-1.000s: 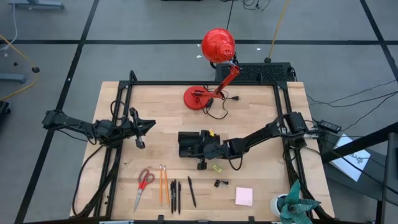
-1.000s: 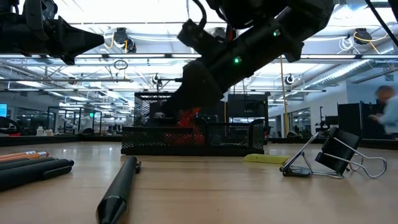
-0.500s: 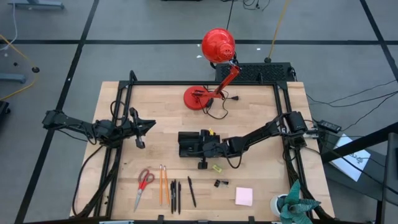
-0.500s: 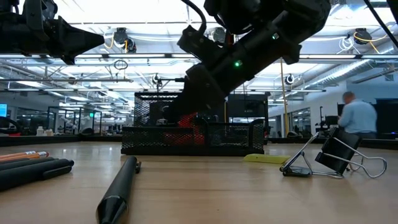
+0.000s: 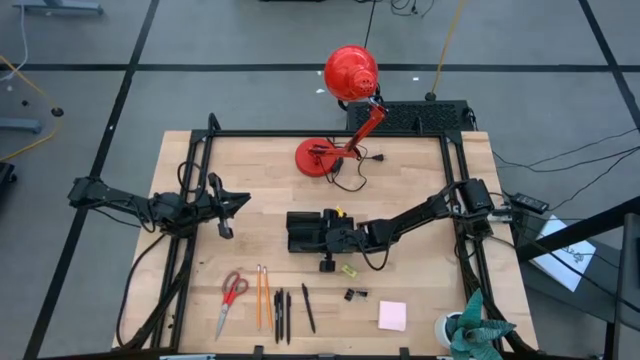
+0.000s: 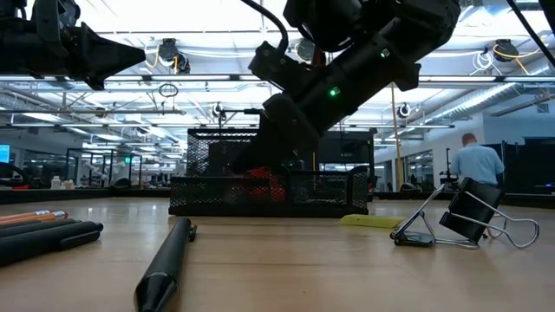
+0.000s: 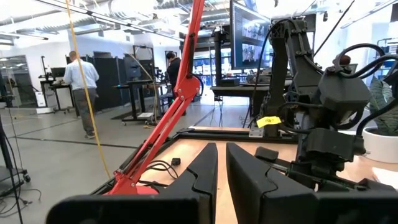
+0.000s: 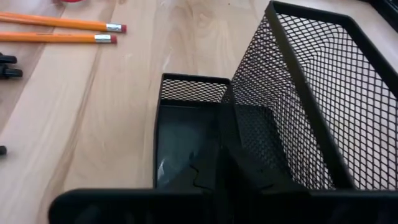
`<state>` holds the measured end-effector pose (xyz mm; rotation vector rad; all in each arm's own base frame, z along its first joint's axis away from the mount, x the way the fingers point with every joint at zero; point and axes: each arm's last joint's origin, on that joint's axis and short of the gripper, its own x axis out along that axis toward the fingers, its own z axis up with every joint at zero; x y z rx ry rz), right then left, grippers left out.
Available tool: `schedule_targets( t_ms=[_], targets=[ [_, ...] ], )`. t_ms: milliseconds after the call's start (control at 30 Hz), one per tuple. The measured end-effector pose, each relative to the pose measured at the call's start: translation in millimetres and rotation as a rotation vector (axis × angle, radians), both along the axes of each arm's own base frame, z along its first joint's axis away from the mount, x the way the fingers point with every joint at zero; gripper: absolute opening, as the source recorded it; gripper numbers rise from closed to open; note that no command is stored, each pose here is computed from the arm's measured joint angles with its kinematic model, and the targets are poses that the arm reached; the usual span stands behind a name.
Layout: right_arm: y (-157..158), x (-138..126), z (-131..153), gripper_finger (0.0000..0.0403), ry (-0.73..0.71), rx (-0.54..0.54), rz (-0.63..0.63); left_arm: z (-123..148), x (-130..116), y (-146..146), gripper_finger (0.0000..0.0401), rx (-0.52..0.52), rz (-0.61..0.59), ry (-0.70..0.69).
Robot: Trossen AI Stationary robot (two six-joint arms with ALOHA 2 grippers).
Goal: Pick and place office supplies into organizer
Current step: Put the black binder clip into the black mesh desk organizer, then put the yellow eraser into the black mesh desk organizer
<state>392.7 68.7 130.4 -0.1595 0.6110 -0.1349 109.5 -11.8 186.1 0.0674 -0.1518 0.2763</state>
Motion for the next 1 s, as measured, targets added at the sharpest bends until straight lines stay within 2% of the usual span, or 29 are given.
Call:
schedule_targets(
  t_ms=[300,500,767,867,1000],
  targets=[
    [0,0,1,0.0050,-0.007,0.003,-0.001,0,0,0,0.0042,0.000,0.000,0.000],
    [13,-6,32,0.0072,-0.084,-0.027,0.060,0,0,0,0.0042,0.000,0.000,0.000],
    [54,-45,100,0.0109,-0.168,-0.023,0.153,0,0,0,0.0042,-0.001,-0.001,0.000],
    [70,-64,113,0.0113,-0.150,-0.017,0.152,0,0,0,0.0042,-0.006,-0.002,-0.001],
    [87,-80,114,0.0114,-0.120,0.057,0.124,0,0,0,0.0042,-0.008,-0.002,-0.002]
  ],
)
